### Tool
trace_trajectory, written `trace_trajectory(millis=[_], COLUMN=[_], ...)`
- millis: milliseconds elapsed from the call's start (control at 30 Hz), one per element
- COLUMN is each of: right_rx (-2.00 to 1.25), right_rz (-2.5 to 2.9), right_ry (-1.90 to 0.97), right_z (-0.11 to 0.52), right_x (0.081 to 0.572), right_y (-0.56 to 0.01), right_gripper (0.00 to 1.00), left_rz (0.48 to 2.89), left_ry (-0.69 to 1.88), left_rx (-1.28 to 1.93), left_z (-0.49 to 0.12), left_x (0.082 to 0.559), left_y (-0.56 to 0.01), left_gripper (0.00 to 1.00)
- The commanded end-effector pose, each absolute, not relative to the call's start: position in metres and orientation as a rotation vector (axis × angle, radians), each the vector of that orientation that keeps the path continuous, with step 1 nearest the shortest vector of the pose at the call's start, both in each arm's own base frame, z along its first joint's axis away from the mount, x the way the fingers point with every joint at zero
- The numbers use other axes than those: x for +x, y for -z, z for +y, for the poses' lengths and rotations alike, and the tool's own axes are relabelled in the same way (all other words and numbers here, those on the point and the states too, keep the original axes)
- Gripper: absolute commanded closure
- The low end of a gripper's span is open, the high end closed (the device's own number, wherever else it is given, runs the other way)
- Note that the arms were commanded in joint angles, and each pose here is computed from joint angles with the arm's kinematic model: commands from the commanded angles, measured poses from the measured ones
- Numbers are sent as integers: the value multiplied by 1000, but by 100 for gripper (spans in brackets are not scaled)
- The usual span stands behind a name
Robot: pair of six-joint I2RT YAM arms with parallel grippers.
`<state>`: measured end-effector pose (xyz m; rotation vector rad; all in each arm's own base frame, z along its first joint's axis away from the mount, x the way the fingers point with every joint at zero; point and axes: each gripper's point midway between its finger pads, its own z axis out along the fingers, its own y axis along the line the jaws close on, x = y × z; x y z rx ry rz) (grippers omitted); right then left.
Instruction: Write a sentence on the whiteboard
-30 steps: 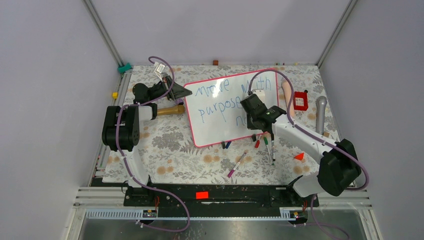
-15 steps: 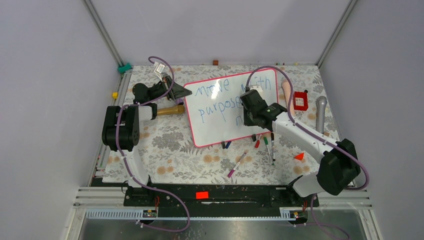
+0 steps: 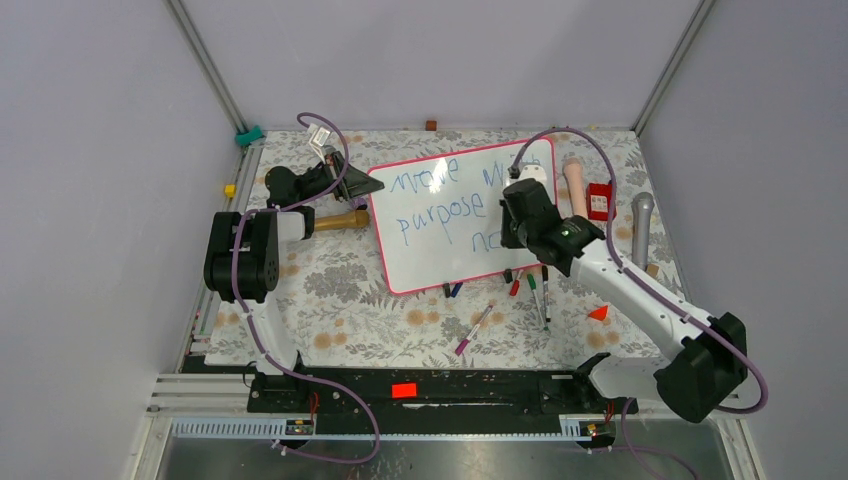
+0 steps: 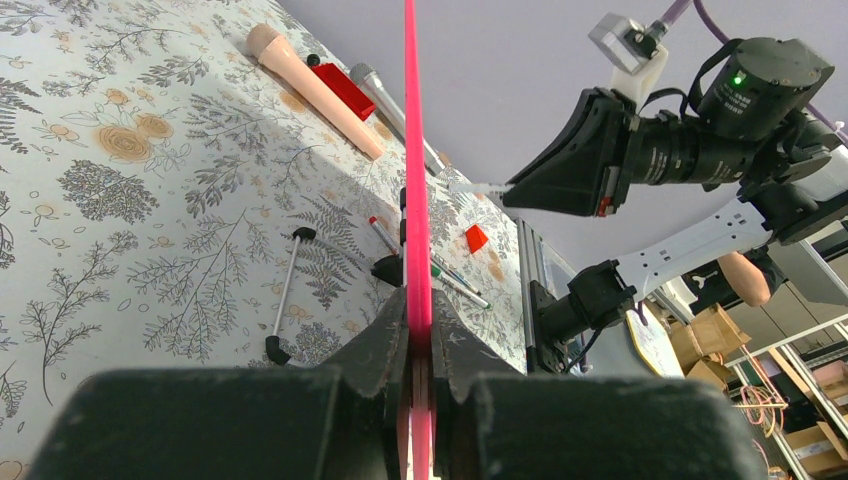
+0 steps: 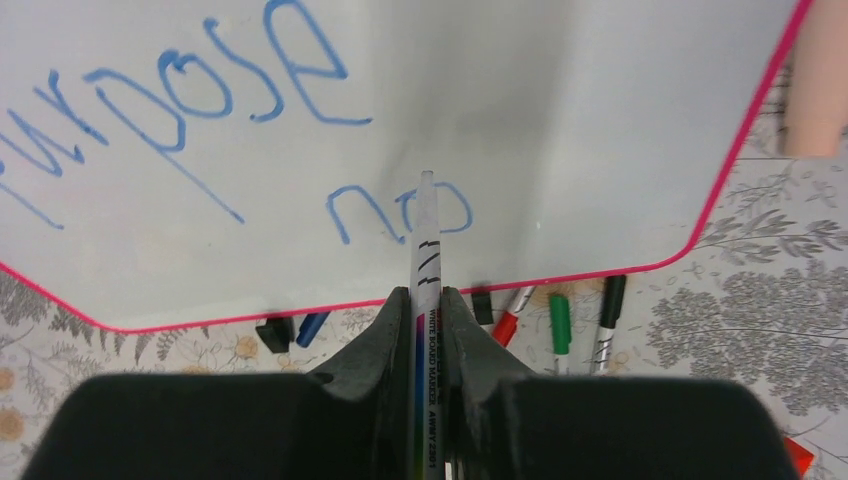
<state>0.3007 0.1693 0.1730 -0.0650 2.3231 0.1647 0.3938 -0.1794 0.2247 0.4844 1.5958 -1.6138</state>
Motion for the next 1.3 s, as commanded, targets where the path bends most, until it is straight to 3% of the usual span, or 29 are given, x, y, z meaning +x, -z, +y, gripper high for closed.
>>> trace_trajectory(millis=[0, 800, 1267], right_rx=[-8, 30, 57], right_rz=[2266, 2358, 2441], right_ry=[-68, -93, -79], right_z=[144, 155, 143], right_x=[316, 333, 304], right_y=[-192, -159, -123], right_gripper=[100, 100, 100], left_rz=[1511, 1509, 1505], left_ry=[1554, 1552, 1550], left_rx=[615, 622, 624], left_z=[-180, -180, -179], left_x=[388, 385, 387], left_y=[-243, -244, -247], left_gripper=[100, 100, 100])
